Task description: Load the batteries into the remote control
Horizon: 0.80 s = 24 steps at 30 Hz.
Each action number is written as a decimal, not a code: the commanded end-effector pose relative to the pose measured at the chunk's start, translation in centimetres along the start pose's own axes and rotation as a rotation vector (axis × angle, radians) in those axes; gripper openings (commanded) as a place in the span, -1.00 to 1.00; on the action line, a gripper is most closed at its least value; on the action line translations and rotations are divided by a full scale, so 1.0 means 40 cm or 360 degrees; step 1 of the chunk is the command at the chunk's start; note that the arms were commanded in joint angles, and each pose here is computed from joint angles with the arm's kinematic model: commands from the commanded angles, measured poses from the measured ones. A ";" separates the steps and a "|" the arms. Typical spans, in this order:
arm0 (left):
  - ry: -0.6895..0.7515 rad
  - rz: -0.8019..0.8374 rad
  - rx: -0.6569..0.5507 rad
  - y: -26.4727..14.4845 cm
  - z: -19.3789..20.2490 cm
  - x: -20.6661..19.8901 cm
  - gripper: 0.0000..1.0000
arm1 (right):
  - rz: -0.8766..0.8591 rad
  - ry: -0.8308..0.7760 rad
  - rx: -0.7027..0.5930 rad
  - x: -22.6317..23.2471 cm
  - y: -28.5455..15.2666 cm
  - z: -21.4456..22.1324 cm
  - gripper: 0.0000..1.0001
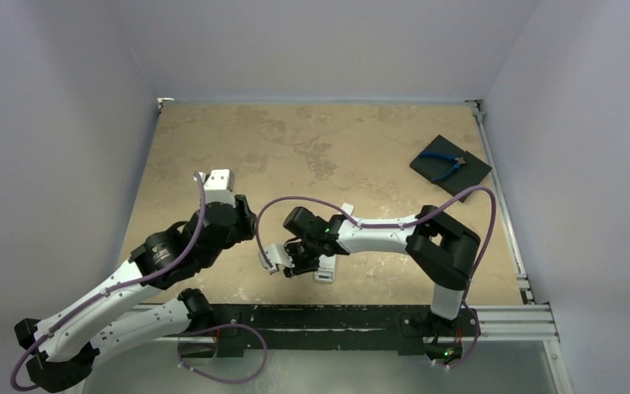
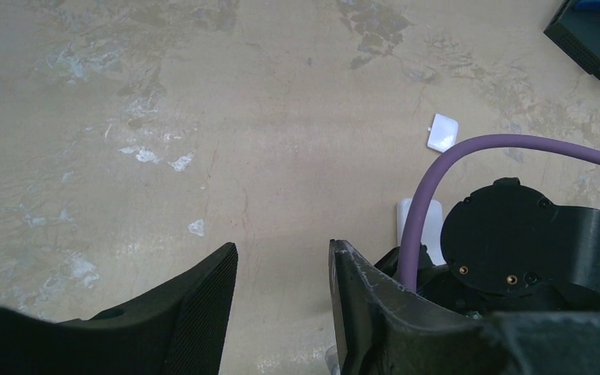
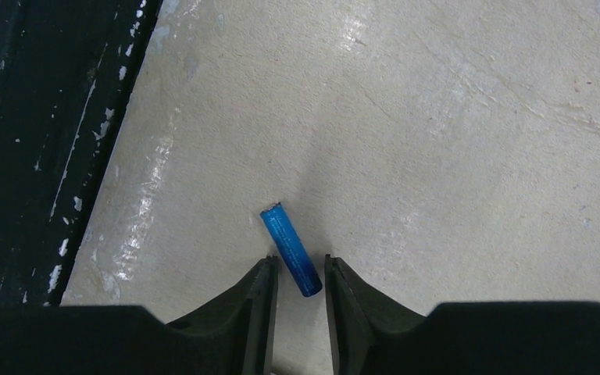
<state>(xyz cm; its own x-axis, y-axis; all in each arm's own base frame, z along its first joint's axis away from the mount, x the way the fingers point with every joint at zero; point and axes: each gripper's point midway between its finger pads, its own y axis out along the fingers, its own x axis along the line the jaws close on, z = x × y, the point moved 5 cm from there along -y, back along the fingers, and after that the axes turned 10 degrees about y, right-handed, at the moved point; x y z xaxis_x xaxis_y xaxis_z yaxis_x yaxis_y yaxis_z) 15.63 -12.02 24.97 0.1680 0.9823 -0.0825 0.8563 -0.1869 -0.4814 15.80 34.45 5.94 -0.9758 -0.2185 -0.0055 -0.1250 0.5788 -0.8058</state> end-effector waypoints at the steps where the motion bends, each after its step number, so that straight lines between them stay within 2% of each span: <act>1: -0.0021 -0.0006 -0.0030 -0.002 -0.006 0.004 -0.07 | 0.0006 0.0013 -0.0010 -0.015 0.013 -0.009 -0.35; 3: -0.0026 -0.0005 -0.0035 -0.004 -0.007 0.004 -0.07 | 0.0001 0.0024 -0.0012 -0.013 0.011 -0.010 -0.49; 6: -0.0037 -0.0013 -0.0041 -0.006 -0.007 0.008 -0.07 | -0.0016 0.0044 -0.0002 -0.007 0.007 -0.009 -0.86; 8: -0.0042 -0.0023 -0.0044 -0.006 -0.007 0.011 -0.06 | 0.0003 0.0055 0.0016 -0.007 -0.003 -0.007 -1.00; 17: -0.0053 -0.0070 -0.0036 -0.003 -0.003 0.018 -0.06 | 0.0194 0.0096 -0.0215 0.013 -0.083 -0.070 -1.00; 24: -0.0046 -0.0106 -0.0019 0.006 0.001 0.018 -0.06 | 0.0315 0.0167 -0.0269 0.048 -0.158 -0.090 -1.00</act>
<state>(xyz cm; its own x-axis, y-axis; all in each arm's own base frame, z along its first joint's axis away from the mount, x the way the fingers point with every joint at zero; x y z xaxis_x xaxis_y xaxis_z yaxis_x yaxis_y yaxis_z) 15.68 -11.60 24.90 0.1304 0.9878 -0.0854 0.8651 -0.1554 -0.4770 14.21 33.51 10.71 -0.9940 -0.0940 -0.0561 -0.0234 0.6833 -0.7297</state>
